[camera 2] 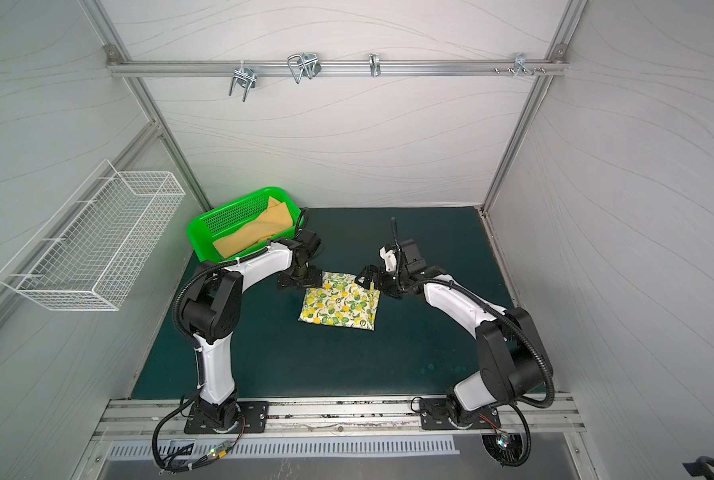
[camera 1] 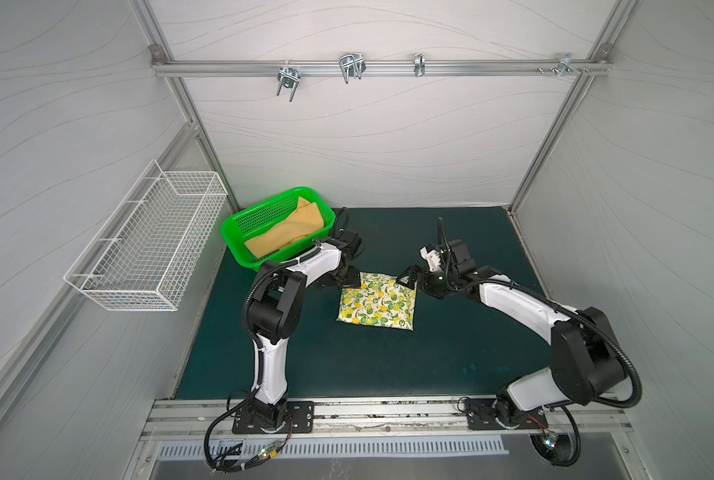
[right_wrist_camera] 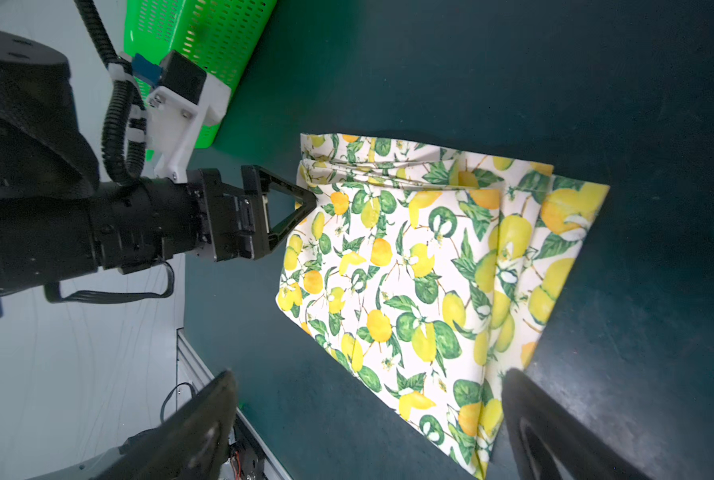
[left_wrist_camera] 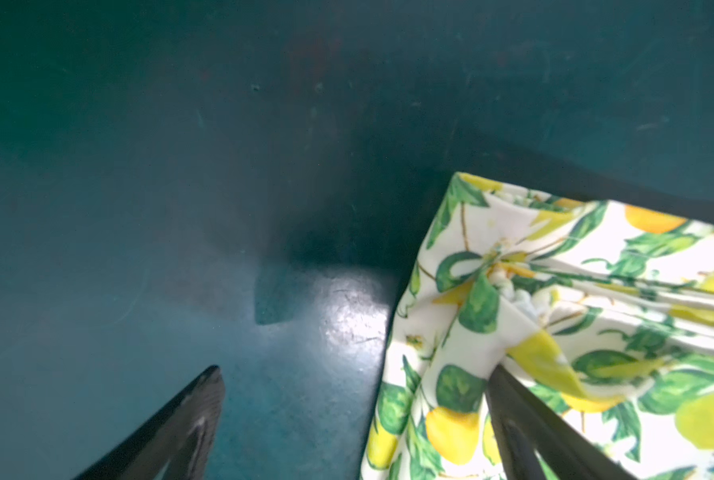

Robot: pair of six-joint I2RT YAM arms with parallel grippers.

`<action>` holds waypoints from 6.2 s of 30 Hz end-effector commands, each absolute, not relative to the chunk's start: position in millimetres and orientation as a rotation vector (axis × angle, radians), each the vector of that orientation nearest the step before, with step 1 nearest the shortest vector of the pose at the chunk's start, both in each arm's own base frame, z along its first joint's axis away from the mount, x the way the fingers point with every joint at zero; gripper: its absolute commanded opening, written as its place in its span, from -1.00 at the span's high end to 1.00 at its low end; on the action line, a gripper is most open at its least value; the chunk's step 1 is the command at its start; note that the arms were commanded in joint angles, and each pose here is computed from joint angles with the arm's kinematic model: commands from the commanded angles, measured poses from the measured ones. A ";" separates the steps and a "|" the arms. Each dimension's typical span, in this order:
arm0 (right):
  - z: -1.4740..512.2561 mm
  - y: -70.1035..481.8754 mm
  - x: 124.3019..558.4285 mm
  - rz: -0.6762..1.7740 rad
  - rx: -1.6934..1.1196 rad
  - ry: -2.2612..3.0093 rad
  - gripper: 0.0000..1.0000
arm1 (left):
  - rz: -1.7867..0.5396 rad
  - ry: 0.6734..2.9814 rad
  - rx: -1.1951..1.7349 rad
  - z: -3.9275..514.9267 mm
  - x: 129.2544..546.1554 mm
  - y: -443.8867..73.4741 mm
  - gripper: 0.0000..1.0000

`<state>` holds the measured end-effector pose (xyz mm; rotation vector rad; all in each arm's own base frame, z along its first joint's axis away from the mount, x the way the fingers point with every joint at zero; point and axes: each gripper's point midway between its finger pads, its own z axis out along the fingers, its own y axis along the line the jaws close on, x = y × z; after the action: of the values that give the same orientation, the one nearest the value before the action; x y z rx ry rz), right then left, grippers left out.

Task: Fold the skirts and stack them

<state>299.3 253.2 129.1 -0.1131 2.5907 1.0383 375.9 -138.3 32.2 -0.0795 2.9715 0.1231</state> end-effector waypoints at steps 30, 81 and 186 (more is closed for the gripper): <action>37.8 239.5 272.5 0.545 -0.225 2.849 -0.97 | -0.223 2.710 -0.108 144.7 370.5 -155.2 -0.97; 64.4 126.5 443.7 -0.189 -0.203 2.831 0.98 | -0.575 2.469 -0.130 161.5 312.3 -157.3 -0.97; 173.1 215.4 330.1 0.795 -0.176 2.460 -0.98 | -0.518 2.431 -0.515 223.5 541.5 -37.0 1.00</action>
<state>326.9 207.2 156.9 -0.1493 2.5088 0.7554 535.9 -11.8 157.7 -0.6263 2.5927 -0.4135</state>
